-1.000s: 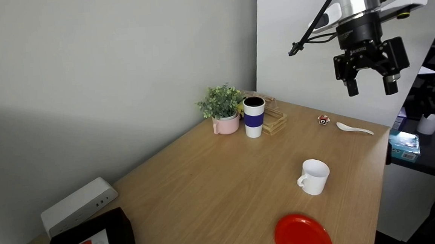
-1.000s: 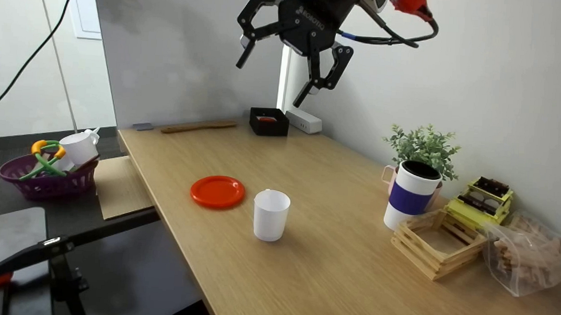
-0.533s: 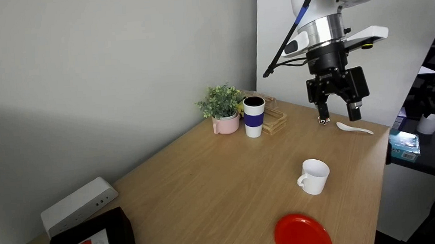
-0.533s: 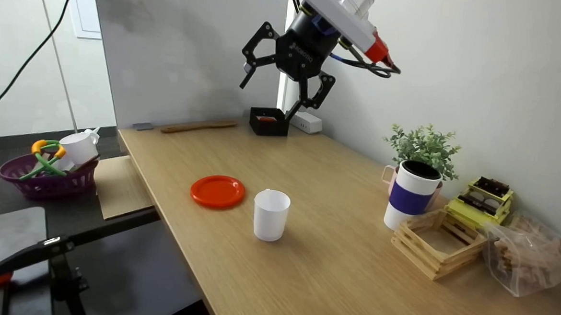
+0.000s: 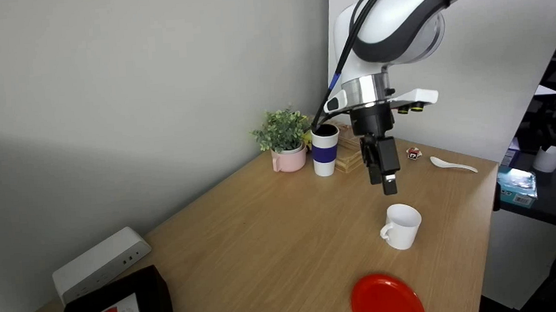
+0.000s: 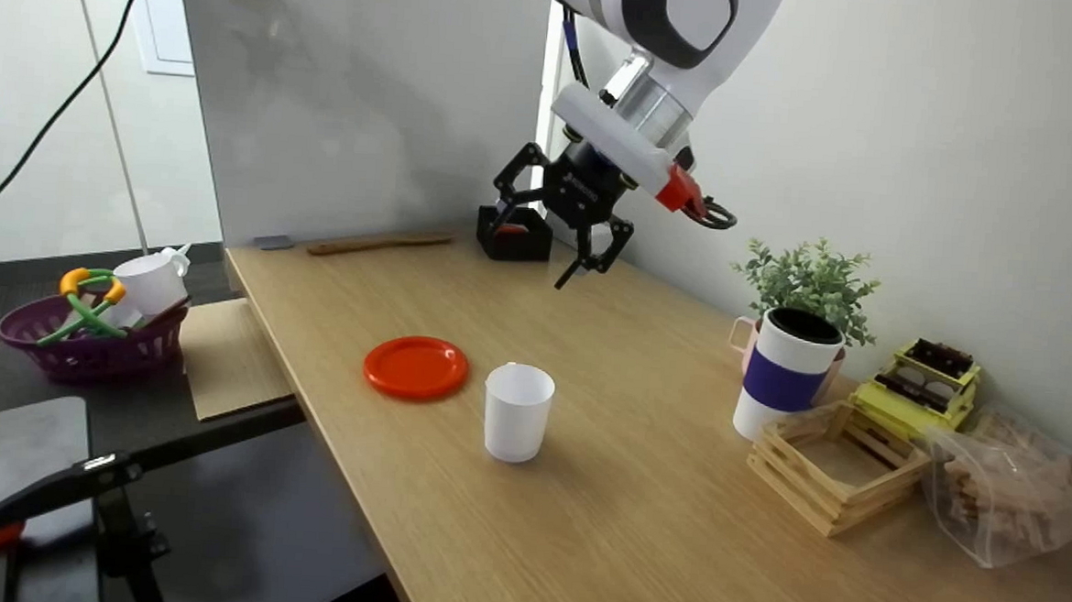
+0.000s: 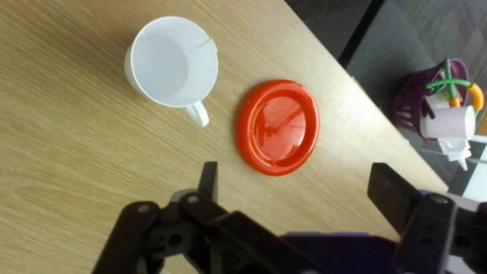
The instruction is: Put the white cup on the orange plate
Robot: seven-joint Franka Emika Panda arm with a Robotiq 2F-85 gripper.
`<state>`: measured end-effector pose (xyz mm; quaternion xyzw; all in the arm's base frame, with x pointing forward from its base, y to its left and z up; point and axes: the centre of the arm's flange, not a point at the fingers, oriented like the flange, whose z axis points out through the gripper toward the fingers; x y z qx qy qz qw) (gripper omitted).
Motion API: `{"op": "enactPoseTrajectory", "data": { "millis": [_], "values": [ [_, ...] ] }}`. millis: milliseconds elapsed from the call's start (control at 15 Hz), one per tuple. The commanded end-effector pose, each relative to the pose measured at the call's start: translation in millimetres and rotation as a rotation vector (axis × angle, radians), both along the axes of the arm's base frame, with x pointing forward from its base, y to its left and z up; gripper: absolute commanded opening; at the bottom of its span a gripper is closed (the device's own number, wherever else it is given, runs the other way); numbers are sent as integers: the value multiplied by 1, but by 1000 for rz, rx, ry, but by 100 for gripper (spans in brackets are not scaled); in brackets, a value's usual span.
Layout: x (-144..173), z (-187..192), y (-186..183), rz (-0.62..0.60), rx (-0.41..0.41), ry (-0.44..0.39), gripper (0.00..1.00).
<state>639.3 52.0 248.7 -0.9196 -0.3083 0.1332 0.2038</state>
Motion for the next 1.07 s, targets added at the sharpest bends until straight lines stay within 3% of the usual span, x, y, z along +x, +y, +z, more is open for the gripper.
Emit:
{"op": "enactPoseTrajectory", "data": {
  "millis": [0, 467, 1000],
  "values": [
    [3, -7, 2, -41, -17, 0, 100],
    [7, -13, 5, -99, -46, 8, 100],
    [-27, -84, 7, -478, -92, 79, 100]
  ]
}}
